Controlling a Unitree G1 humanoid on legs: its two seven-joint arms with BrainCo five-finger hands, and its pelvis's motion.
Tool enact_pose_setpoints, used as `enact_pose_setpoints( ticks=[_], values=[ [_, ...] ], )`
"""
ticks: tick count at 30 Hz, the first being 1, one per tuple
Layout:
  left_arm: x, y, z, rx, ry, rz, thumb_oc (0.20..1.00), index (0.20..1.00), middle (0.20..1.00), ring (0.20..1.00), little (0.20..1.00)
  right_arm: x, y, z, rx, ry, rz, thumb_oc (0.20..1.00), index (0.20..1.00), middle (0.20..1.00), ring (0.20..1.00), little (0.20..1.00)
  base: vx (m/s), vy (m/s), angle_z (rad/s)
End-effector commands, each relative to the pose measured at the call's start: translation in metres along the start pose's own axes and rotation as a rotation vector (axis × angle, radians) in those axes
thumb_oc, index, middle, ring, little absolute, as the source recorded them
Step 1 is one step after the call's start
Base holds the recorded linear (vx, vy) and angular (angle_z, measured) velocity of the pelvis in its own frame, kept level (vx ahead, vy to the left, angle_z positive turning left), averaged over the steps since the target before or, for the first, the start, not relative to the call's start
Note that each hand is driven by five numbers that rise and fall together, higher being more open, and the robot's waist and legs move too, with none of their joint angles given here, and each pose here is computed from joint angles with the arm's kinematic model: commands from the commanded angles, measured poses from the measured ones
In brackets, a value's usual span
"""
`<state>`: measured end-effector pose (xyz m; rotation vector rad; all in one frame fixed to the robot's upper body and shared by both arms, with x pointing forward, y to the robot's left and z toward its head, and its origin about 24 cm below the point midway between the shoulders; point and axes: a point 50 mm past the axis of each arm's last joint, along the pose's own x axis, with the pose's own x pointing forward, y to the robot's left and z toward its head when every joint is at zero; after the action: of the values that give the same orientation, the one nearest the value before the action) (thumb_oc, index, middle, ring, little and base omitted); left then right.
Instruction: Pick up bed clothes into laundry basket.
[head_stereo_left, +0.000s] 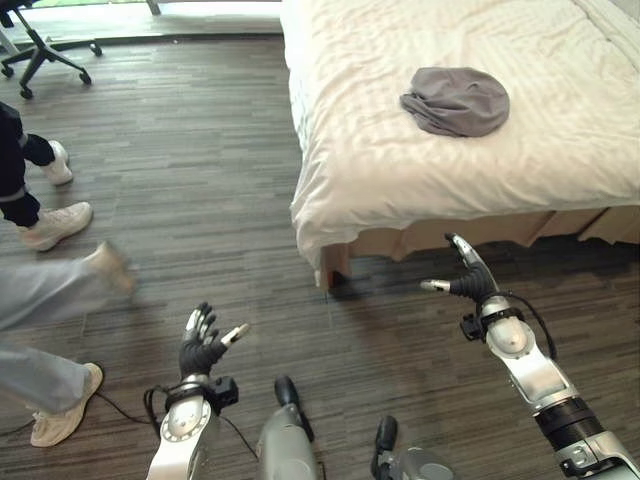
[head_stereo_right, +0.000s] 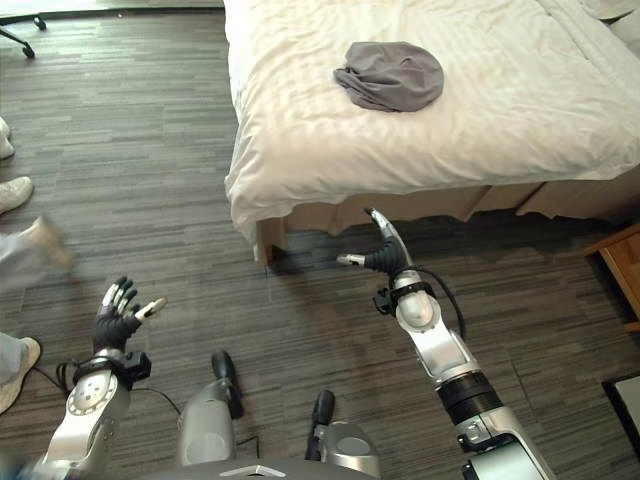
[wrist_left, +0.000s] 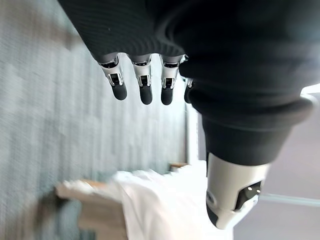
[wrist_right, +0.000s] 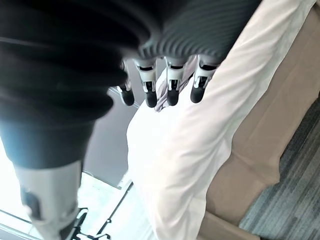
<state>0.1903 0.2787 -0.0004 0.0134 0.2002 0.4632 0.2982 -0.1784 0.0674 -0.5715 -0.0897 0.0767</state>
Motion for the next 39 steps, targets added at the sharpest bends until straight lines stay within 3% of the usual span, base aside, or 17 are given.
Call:
enact_pose_setpoints(
  ticks=[1, 2, 5, 8, 10, 18, 27, 35, 39],
  values=[
    [-0.009, 0.013, 0.021, 0.073, -0.117, 0.007, 1.000, 1.000, 1.000, 1.000, 1.000, 0.012, -0.010, 0.029, -0.033, -0.134, -0.062, 1.000, 1.000, 1.000, 1.000, 1.000, 0.36, 0.171, -0.04],
    [-0.015, 0.001, 0.016, 0.091, -0.102, -0.048, 1.000, 1.000, 1.000, 1.000, 1.000, 0.013, -0.002, 0.031, -0.026, -0.150, -0.060, 1.000, 1.000, 1.000, 1.000, 1.000, 0.47, 0.246, -0.10],
    [0.021, -0.003, 0.049, 0.243, -0.201, -0.048, 1.000, 1.000, 1.000, 1.000, 1.000, 0.024, 0.022, 0.044, -0.084, -0.178, -0.007, 1.000, 1.000, 1.000, 1.000, 1.000, 0.38, 0.292, 0.11],
    [0.026, -0.005, 0.055, 0.255, -0.226, -0.048, 1.000, 1.000, 1.000, 1.000, 1.000, 0.032, 0.023, 0.048, -0.101, -0.182, -0.026, 1.000, 1.000, 1.000, 1.000, 1.000, 0.22, 0.090, 0.34],
    [0.041, -0.024, 0.076, 0.241, -0.299, -0.101, 1.000, 1.000, 1.000, 1.000, 1.000, 0.064, 0.010, 0.068, -0.201, -0.203, -0.098, 1.000, 1.000, 1.000, 1.000, 1.000, 0.35, -0.028, 0.37],
    [0.067, -0.038, 0.120, 0.348, -0.439, -0.156, 1.000, 1.000, 1.000, 1.000, 1.000, 0.109, -0.051, 0.094, -0.420, -0.149, -0.247, 1.000, 1.000, 1.000, 1.000, 1.000, 0.26, -0.131, 0.31],
    [0.090, -0.082, 0.171, 0.383, -0.580, -0.169, 1.000, 1.000, 1.000, 1.000, 1.000, 0.116, -0.067, 0.087, -0.548, -0.079, -0.249, 1.000, 1.000, 1.000, 1.000, 1.000, 0.35, -0.136, 0.19],
    [0.092, -0.107, 0.182, 0.357, -0.600, -0.181, 1.000, 1.000, 1.000, 1.000, 1.000, 0.123, -0.079, 0.120, -0.590, -0.165, -0.291, 1.000, 1.000, 1.000, 1.000, 1.000, 0.19, -0.239, -0.36],
    [0.094, -0.106, 0.182, 0.353, -0.594, -0.169, 1.000, 1.000, 1.000, 1.000, 1.000, 0.123, -0.084, 0.124, -0.591, -0.173, -0.311, 1.000, 1.000, 1.000, 1.000, 1.000, 0.09, 0.010, -0.07]
  ],
)
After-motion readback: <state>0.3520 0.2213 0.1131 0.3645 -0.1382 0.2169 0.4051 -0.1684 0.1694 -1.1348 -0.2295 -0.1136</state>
